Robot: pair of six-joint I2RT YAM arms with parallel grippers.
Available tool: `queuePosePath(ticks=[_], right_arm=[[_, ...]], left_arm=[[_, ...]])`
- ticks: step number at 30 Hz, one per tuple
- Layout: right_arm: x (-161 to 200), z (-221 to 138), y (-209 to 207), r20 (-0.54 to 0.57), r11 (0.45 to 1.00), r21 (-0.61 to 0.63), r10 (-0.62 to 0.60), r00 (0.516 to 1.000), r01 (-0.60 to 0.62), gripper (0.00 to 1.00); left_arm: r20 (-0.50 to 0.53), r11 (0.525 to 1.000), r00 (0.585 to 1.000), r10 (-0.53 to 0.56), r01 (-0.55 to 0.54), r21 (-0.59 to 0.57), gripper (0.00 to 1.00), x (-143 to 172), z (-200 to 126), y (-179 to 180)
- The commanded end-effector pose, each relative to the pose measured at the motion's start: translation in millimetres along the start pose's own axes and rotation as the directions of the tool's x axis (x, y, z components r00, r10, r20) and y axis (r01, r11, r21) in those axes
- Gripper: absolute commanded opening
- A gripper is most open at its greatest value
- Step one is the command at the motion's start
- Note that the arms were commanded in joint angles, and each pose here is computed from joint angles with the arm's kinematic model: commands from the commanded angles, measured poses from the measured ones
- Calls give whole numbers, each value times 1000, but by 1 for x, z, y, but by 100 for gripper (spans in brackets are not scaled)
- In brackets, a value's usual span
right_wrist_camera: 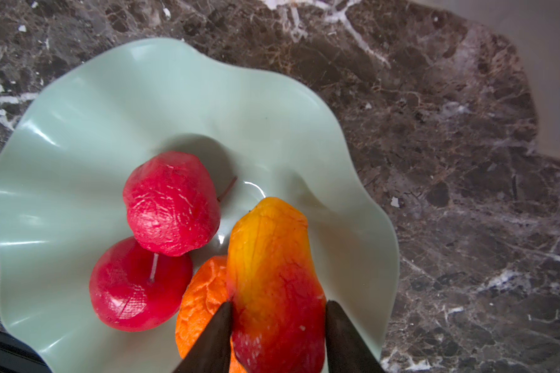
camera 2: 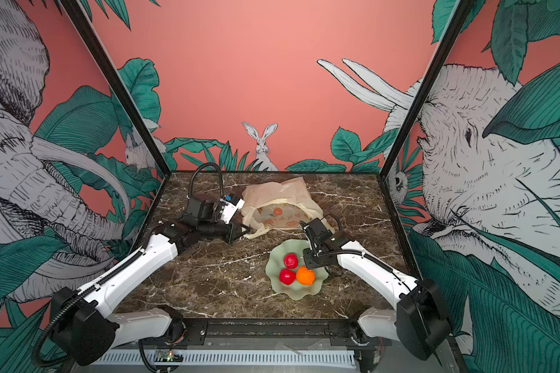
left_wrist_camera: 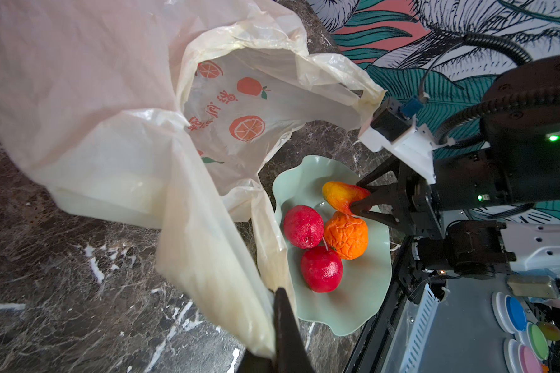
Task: Take fruits out of the plastic bag
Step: Place the fake fruit on the plate.
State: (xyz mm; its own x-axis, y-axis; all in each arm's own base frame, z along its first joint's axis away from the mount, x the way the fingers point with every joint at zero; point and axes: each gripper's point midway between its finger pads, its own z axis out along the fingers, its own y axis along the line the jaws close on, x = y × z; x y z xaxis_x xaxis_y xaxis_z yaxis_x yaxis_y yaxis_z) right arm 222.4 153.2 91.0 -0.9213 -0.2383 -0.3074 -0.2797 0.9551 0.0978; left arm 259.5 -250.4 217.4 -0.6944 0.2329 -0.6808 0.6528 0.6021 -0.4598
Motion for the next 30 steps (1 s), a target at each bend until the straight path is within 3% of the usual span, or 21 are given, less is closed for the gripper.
queuePosePath(ticks=[1, 16, 30], right_arm=[[-5, -4, -2, 16, 1000, 20, -12, 1000, 12, 51], [-14, -18, 0, 73, 1000, 10, -20, 997, 19, 60], [2, 5, -2, -32, 997, 25, -70, 997, 71, 62]], left_arm=[[6, 1000, 1000, 1, -1, 11, 0, 0, -3, -5], [-3, 1000, 1000, 5, -5, 14, 0, 1, -2, -5], [-13, 1000, 1000, 7, -6, 26, 0, 2, 2, -5]])
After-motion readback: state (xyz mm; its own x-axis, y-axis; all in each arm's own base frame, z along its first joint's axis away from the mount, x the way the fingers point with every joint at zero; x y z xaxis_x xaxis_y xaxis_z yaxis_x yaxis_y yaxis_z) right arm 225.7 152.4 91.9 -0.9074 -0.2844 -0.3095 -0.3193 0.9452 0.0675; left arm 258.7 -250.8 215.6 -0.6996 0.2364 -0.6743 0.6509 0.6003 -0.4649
